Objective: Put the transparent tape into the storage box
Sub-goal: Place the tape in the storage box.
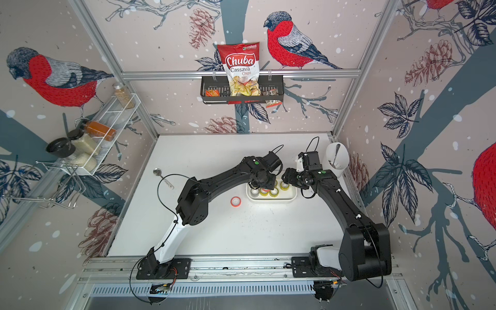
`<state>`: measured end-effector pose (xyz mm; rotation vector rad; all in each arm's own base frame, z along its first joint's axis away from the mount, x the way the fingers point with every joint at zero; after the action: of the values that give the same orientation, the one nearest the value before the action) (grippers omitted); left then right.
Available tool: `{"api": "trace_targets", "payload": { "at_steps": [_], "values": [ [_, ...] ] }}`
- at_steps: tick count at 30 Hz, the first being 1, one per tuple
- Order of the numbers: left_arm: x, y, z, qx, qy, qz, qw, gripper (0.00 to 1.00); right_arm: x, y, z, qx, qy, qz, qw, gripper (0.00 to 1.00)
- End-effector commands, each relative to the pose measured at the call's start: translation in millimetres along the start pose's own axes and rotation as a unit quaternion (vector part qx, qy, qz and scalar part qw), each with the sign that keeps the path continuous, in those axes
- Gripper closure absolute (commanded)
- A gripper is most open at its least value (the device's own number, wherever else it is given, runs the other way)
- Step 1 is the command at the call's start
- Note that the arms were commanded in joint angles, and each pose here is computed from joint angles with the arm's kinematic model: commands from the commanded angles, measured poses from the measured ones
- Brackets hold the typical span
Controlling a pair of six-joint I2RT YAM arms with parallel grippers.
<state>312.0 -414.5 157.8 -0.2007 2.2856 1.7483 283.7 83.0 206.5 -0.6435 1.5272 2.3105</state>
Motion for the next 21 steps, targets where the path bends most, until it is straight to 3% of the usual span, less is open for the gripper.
{"api": "trace_targets", "payload": {
  "at_steps": [1, 15, 21],
  "values": [
    [-2, -4, -7, 0.012, -0.006, 0.002, 1.0, 0.43, -2, 1, 1, -0.007, 0.006, -0.006, 1.0, 0.34],
    [-19, -26, 5, -0.015, 0.006, -0.01, 1.0, 0.42, -3, 2, 1, -0.007, 0.006, -0.007, 1.0, 0.35],
    [-20, -29, 6, -0.011, 0.007, -0.005, 1.0, 0.36, -5, 1, 1, -0.006, 0.007, -0.008, 1.0, 0.34]
  ]
}}
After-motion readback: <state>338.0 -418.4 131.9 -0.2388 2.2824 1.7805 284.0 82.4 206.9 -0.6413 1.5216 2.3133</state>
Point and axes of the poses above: each gripper's point midway between its finger pads, its own y axis back along the fingers, its own z axis along the line the jaws close on, x = y × z, the point moved 8 cm from there along y, back along the fingers, and after that the axes turned 11 degrees about y, right-handed, at the moved point
